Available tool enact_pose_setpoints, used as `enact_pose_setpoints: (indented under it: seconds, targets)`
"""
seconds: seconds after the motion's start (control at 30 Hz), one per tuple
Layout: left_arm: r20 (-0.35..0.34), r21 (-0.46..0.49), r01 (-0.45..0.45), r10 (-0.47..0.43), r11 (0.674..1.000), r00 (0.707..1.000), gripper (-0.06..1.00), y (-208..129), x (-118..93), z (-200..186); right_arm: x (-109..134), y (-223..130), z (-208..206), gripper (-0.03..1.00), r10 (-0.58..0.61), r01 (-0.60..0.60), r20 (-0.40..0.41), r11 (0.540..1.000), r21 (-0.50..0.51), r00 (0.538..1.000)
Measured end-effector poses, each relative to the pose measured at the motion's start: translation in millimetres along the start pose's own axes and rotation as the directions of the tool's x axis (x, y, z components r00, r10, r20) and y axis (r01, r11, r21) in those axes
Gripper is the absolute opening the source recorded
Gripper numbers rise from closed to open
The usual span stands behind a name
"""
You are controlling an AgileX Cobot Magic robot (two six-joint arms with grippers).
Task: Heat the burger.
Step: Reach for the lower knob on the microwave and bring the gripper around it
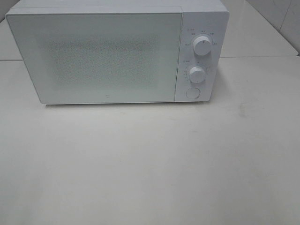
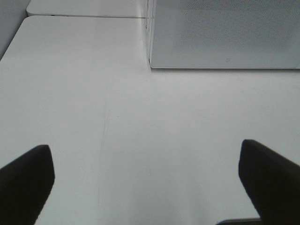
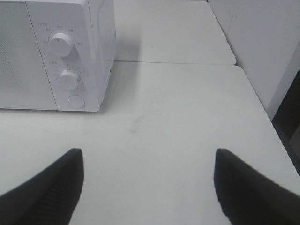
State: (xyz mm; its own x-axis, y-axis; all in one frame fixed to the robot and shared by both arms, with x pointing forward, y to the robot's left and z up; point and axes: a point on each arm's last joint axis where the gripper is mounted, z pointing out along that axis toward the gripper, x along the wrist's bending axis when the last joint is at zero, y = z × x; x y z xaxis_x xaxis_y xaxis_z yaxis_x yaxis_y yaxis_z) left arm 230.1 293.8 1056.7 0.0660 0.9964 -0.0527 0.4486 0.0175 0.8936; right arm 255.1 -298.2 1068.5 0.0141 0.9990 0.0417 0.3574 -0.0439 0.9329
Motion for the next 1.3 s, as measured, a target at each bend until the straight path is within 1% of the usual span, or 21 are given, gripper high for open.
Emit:
enact_pose_setpoints:
  seconds: [0.2,0.27,0.4,0.57,0.73,1.03,1.3]
  targets:
    - [0.000,0.000,0.000,0.000,1.000,1.000,0.99,0,0,0,0,1,13,0.75,0.000,0.000,0.000,1.000,-0.005,1.000]
    - [0.000,0.000,0.000,0.000,1.000,1.000,0.99,0,0,0,0,3,26,0.75,0.001,-0.001,-0.001,1.000,-0.021,1.000]
    - [0.000,0.000,0.000,0.000,1.000,1.000,0.99,0,0,0,0,1,33,0.75,0.002,-0.002,0.000,1.000,-0.016,1.000]
    - [0.000,0.000,0.000,0.000,1.000,1.000,0.99,0,0,0,-1,-4,58,0.75,0.002,-0.002,0.001,1.000,-0.004,1.000]
    - [0.000,0.000,0.000,0.000,1.000,1.000,0.99,0,0,0,-1,-5,72,0.75,0.002,-0.002,0.001,1.000,-0.004,1.000]
    - [0.000,0.000,0.000,0.000,1.000,1.000,0.99,0,0,0,1,0,108,0.75,0.077,-0.077,-0.013,0.997,-0.009,0.997]
    - [0.000,0.000,0.000,0.000,1.000,1.000,0.99,0,0,0,-1,-2,134,0.75,0.079,-0.079,0.002,0.997,-0.004,0.997]
